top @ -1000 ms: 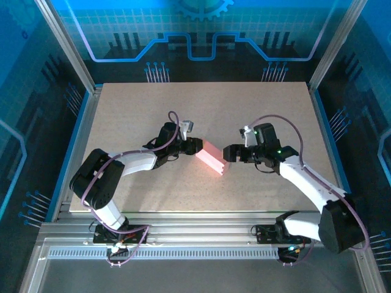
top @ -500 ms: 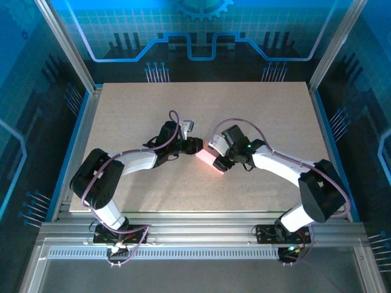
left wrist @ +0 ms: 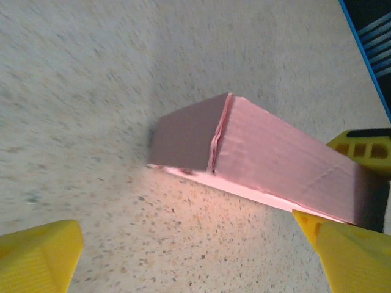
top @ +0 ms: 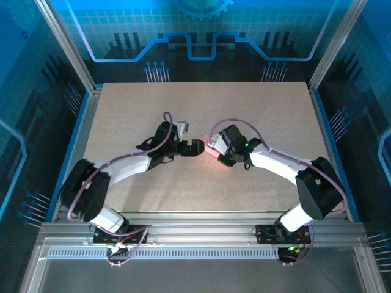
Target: Fold the paper box
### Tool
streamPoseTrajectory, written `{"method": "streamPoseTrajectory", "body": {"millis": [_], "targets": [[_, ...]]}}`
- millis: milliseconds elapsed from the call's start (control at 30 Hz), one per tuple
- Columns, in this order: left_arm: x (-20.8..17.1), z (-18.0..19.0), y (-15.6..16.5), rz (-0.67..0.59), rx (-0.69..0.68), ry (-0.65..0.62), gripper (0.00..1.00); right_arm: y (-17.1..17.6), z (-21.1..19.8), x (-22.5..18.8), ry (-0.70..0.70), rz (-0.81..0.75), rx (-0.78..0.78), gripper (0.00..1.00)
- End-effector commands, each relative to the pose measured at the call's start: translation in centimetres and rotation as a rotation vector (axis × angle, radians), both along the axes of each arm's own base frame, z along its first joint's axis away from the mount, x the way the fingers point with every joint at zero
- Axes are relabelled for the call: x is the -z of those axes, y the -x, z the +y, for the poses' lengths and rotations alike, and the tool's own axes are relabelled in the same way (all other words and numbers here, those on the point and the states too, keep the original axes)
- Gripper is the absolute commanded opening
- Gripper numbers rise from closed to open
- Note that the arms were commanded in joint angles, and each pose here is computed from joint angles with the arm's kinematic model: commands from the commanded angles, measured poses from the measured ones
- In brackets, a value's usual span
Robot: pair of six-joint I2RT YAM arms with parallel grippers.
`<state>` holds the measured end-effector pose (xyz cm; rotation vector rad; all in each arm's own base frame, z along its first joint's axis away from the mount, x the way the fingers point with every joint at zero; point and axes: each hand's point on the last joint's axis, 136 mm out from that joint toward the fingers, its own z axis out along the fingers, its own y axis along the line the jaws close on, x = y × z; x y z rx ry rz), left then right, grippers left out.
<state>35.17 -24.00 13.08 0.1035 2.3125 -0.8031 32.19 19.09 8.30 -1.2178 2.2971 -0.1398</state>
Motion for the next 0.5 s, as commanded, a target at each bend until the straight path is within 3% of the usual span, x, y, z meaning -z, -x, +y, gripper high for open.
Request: {"method": "streamPoseTrajectory", "body": {"millis": [0, 200, 367, 467], "targets": [[-3.9, 5.7, -1.0, -0.131, -0.197, -0.097, 0.99, -3.1, -1.7, -3.4, 0.079, -0.179, 0.106, 0.45], [-3.5, 11.1, -0.4, -0.147, -0.316, -0.121, 0.99, -8.3, -4.2, -4.1, 0.308, -0.365, 0.272, 0.44], [-2.7, 12.3, 0.5, -0.152, -0.342, -0.141, 0.99, -11.2, -3.7, -1.9, 0.472, -0.384, 0.313, 0.44], [-2.6, 12.7, 0.7, -0.154, -0.343, -0.165, 0.99, -11.2, -2.7, -0.5, 0.501, -0.383, 0.287, 0.5]]}}
